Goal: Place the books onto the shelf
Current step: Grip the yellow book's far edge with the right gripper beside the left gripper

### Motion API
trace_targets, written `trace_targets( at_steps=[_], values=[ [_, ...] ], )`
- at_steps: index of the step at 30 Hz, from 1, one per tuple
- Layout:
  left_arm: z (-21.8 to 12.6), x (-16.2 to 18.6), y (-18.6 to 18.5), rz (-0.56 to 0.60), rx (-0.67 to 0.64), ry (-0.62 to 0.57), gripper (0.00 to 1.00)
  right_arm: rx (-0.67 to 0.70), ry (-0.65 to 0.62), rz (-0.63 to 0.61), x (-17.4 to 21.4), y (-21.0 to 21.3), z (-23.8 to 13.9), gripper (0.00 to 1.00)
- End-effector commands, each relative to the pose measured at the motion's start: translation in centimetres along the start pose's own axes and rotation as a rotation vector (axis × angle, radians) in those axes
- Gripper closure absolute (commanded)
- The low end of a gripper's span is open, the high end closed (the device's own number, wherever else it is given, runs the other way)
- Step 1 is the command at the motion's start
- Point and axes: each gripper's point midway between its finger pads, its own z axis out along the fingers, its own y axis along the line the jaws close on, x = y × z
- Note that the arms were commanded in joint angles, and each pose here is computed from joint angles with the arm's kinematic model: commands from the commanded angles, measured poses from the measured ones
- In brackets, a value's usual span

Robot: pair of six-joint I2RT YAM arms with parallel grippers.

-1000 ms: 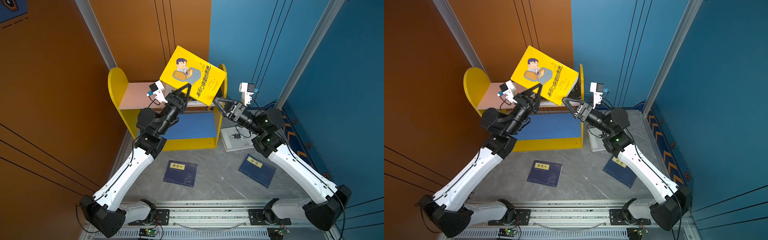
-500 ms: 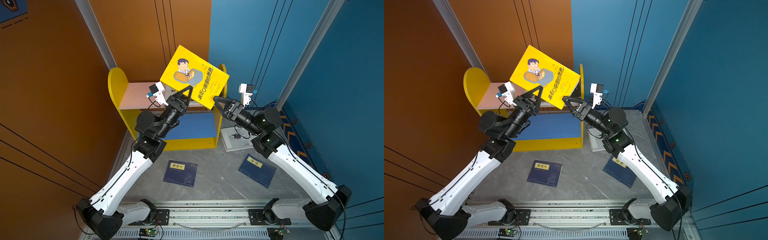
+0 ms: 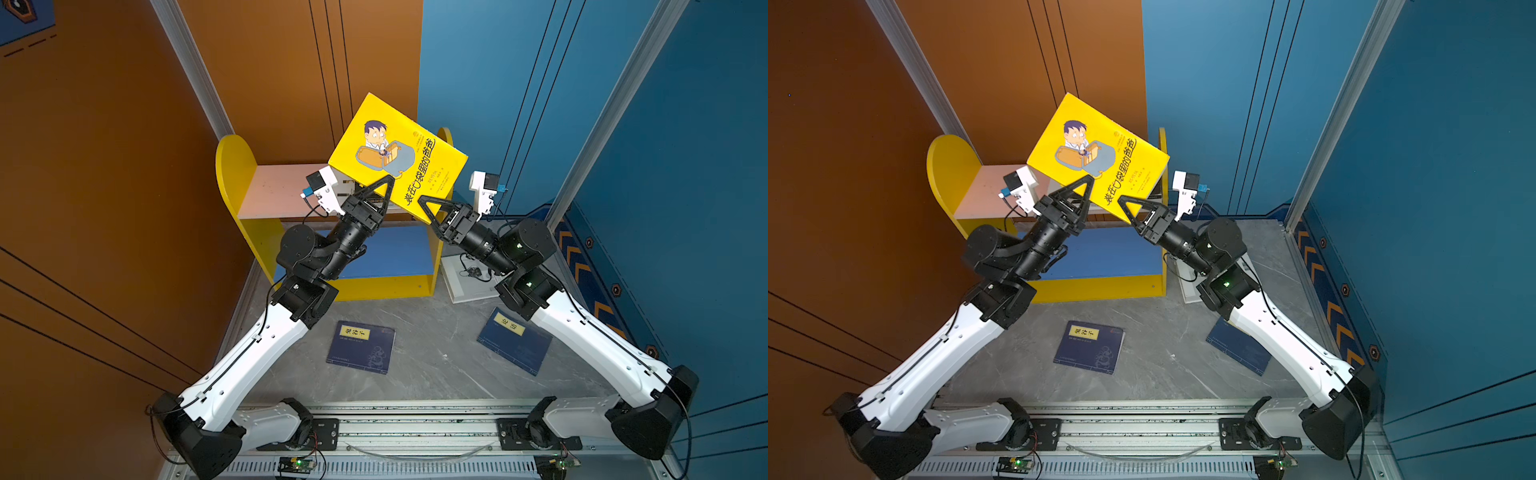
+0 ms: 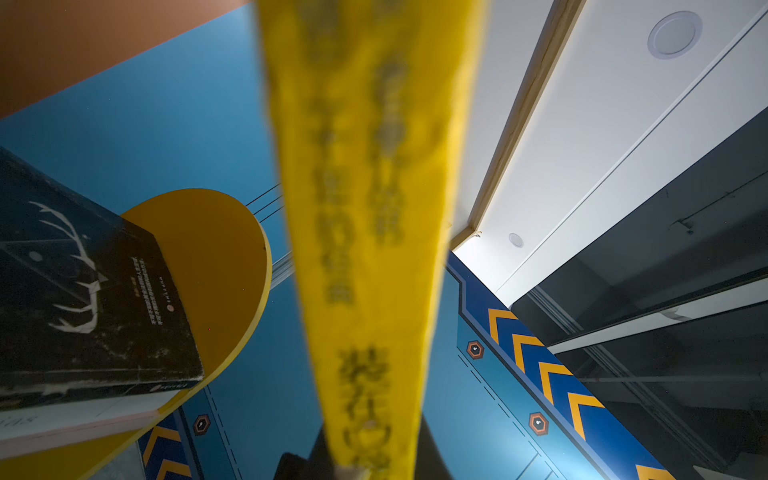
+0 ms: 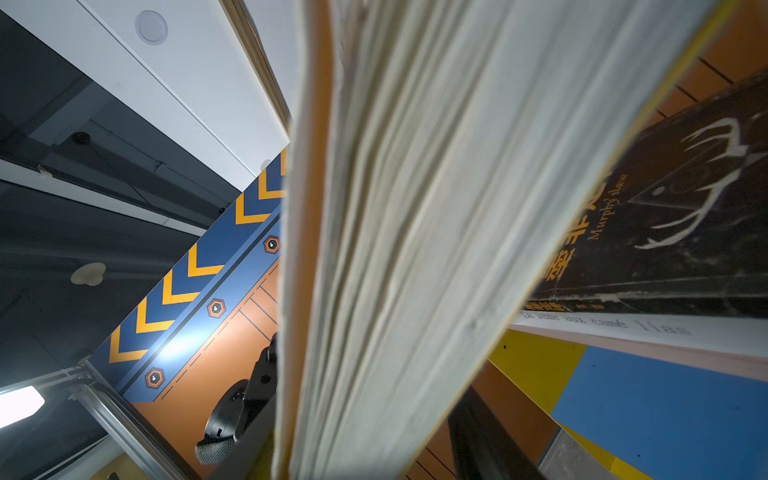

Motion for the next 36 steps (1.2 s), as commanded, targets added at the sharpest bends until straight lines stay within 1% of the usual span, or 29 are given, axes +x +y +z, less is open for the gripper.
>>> trace_targets(
  at_steps=[1,6,8,10,11,12,16,18,21,23,24,26,28,30,31,36],
  values=[
    [-0.9,-1.5,-4.1,0.038,0.115,-0.065,1.00,-0.003,-0.055,0.001,-0.8,0.3,-0.1,0.52],
    [-1.0,-1.5,-4.0,0.042,0.110,-0.072,1.00,0.004,-0.063,0.003,-0.9,0.1,-0.1,0.65],
    [-1.1,-1.5,-4.1,0.046,0.111,-0.072,0.93,0.002,-0.061,0.005,-0.9,0.1,-0.1,0.71],
    [-1.1,-1.6,-4.1,0.048,0.110,-0.076,0.89,-0.001,-0.059,0.005,-0.9,0.2,0.0,0.78],
    [-1.1,-1.6,-4.1,0.047,0.109,-0.078,0.86,-0.001,-0.059,0.006,-0.9,0.2,0.1,0.84],
    [-1.1,-1.7,-4.2,0.049,0.111,-0.079,0.84,0.000,-0.058,0.004,-0.9,0.2,0.1,0.88],
    [-1.2,-1.8,-4.0,0.051,0.107,-0.080,0.77,-0.002,-0.048,0.001,-0.9,0.4,0.4,0.89],
    [-1.2,-1.9,-3.9,0.052,0.103,-0.081,0.72,-0.003,-0.047,0.000,-0.9,0.4,0.5,0.91],
    [-1.4,-2.1,-4.0,0.060,0.101,-0.084,0.57,0.004,-0.037,-0.006,-1.1,0.4,0.5,0.92],
    [-1.8,-2.4,-3.8,0.070,0.081,-0.088,0.40,0.002,-0.024,-0.010,-1.4,0.7,0.5,0.92],
    [-2.1,-2.6,-3.7,0.078,0.064,-0.091,0.35,-0.002,-0.018,-0.012,-1.6,0.9,0.3,0.93],
    [-2.9,-3.1,-3.0,0.101,0.006,-0.102,0.25,-0.008,-0.001,-0.014,-2.0,1.2,0.2,0.94],
    [-3.8,-3.5,-2.4,0.124,-0.058,-0.106,0.18,-0.012,0.013,-0.018,-2.4,1.4,-0.2,0.95],
    [-4.8,-3.9,-1.4,0.150,-0.144,-0.084,0.12,-0.015,0.025,-0.022,-2.9,1.5,-0.6,0.97],
    [-5.3,-4.0,-1.2,0.167,-0.179,-0.067,0.08,-0.017,0.039,-0.025,-3.1,1.5,-0.7,0.98],
    [-8.3,-4.5,-0.7,0.218,-0.291,0.012,0.02,-0.045,0.100,-0.028,-4.3,2.2,-1.8,0.99]
  ],
)
